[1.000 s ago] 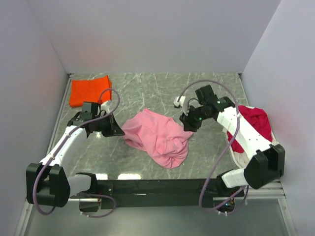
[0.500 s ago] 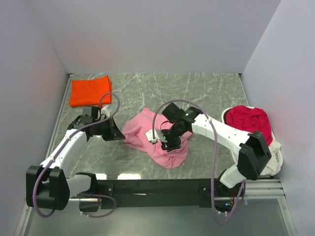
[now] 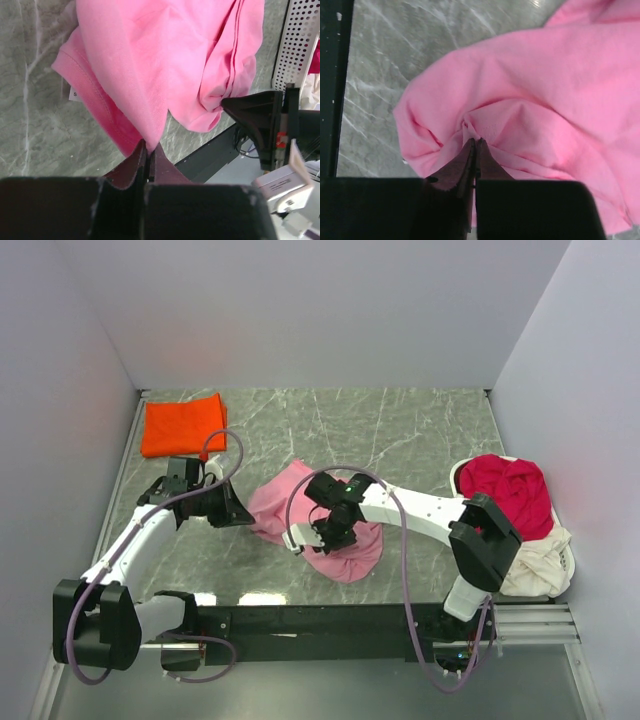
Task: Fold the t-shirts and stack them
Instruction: Flatten the tshirt out
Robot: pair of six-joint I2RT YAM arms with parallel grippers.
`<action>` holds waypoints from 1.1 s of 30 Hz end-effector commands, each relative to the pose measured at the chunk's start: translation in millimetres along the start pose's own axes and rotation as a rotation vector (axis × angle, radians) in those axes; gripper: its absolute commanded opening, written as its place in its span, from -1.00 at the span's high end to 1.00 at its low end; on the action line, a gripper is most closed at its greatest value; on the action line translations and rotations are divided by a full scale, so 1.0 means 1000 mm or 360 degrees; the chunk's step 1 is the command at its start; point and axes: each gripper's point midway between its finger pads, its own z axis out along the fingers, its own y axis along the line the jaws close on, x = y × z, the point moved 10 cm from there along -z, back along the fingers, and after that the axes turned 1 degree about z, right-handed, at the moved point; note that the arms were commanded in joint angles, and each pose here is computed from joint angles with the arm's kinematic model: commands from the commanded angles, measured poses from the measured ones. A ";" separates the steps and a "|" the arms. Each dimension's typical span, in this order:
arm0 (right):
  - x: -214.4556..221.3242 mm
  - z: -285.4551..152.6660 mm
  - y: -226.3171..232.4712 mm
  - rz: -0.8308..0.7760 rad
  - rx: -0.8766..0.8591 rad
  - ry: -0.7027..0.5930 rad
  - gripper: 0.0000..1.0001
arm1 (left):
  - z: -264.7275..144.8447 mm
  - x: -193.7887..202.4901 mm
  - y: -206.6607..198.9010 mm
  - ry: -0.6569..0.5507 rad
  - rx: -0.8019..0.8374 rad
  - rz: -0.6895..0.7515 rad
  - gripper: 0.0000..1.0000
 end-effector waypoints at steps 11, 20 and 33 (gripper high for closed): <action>0.153 -0.156 -0.004 0.1326 0.1078 -0.0079 1.00 | -0.009 0.009 -0.009 -0.0039 0.0128 0.0009 0.99; 0.227 -0.137 0.035 0.1911 0.0949 0.0220 0.62 | -0.016 0.035 -0.010 0.0083 0.0198 -0.0070 0.99; 0.138 -0.132 -0.024 0.1526 0.0429 -0.0539 -0.04 | -0.015 0.045 -0.007 0.0154 0.0201 -0.0121 0.95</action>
